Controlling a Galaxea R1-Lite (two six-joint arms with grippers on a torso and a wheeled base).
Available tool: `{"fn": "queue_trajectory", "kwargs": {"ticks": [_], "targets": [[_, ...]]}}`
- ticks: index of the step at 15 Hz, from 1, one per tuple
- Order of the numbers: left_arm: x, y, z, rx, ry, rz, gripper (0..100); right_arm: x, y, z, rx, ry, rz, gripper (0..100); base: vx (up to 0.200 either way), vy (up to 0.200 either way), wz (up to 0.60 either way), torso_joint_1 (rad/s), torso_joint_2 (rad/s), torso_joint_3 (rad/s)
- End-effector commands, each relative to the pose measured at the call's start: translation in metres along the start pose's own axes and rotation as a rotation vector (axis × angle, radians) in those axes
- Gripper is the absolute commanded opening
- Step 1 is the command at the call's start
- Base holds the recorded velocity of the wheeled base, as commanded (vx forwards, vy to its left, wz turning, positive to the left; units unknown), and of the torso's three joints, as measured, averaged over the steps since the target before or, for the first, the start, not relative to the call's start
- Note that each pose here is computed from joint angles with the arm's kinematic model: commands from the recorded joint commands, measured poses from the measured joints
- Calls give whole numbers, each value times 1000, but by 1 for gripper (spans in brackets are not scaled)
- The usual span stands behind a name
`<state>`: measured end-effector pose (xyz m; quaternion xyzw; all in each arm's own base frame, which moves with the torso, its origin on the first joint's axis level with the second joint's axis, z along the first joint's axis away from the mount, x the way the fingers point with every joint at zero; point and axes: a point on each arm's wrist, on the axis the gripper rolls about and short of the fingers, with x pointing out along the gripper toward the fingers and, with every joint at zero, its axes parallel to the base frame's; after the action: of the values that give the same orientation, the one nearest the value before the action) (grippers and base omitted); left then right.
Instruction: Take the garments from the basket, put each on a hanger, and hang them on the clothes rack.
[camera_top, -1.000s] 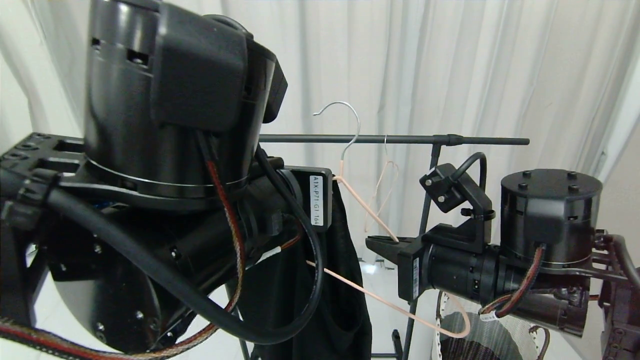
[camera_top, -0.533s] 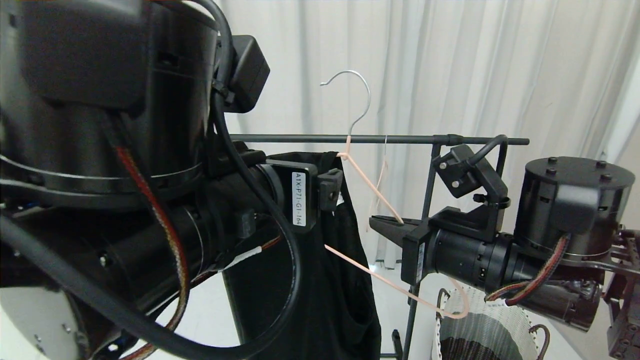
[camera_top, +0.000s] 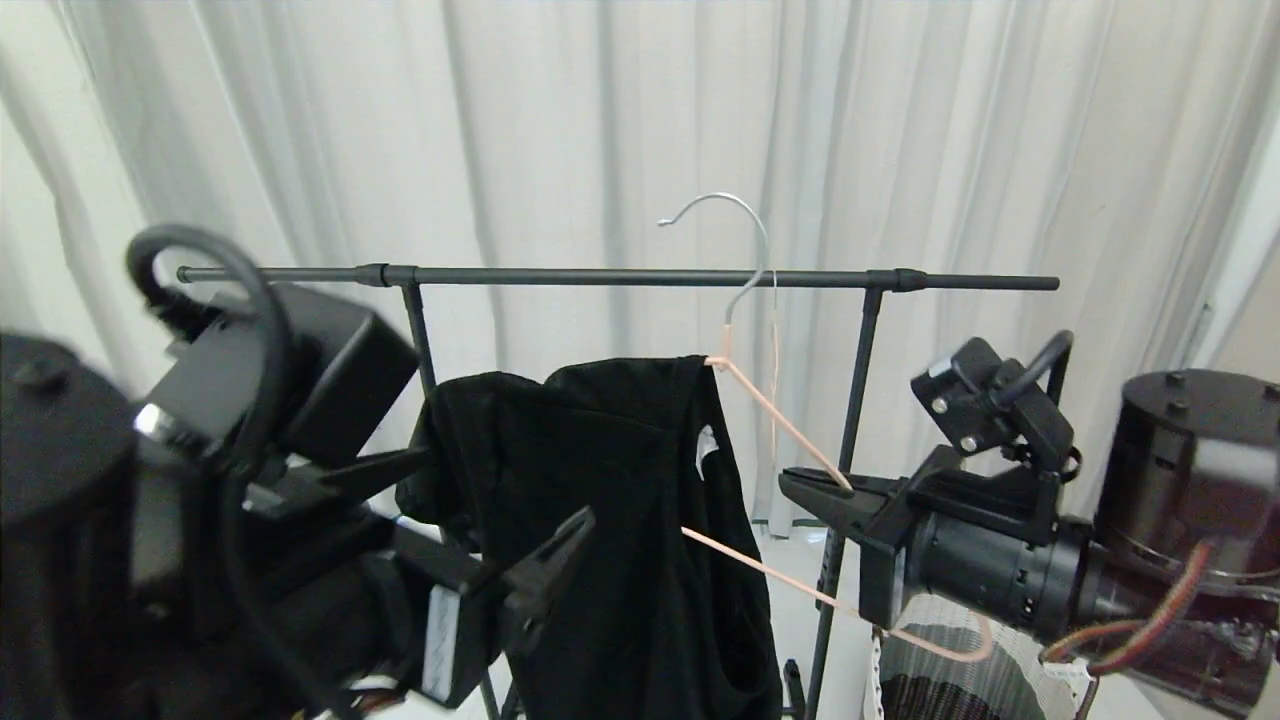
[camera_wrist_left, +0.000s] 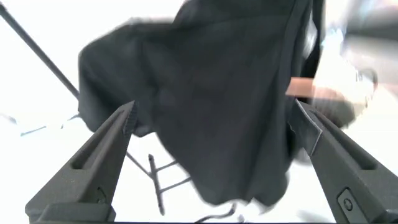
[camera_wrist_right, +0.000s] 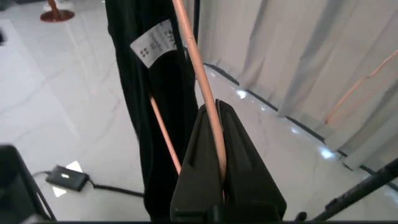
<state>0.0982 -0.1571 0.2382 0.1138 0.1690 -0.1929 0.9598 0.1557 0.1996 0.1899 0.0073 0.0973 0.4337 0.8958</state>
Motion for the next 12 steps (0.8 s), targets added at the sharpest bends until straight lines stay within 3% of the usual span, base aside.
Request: {"fn": "queue_trajectory", "kwargs": {"ticks": [1, 3, 6, 8, 10, 12], "targets": [[-38, 15, -32, 66, -42, -108, 100, -28, -2, -24, -61, 25, 33, 0, 0, 0, 0, 0, 0, 0], [-39, 14, -42, 96, -23, -154, 100, -45, -1, -40, -134, 53, 85, 0, 0, 0, 0, 0, 0, 0], [-38, 9, -45, 100, 0, -304, 100, -64, 0, -53, -218, 72, 160, 0, 0, 0, 0, 0, 0, 0], [-39, 5, -43, 92, -6, -425, 100, -70, 2, -60, -233, 89, 180, 0, 0, 0, 0, 0, 0, 0], [-40, 3, -44, 134, 0, -552, 100, -73, 10, -60, -247, 79, 229, 0, 0, 0, 0, 0, 0, 0], [-35, -1, -54, 178, 52, -624, 100, -74, 18, -61, -258, 77, 274, 0, 0, 0, 0, 0, 0, 0]]}}
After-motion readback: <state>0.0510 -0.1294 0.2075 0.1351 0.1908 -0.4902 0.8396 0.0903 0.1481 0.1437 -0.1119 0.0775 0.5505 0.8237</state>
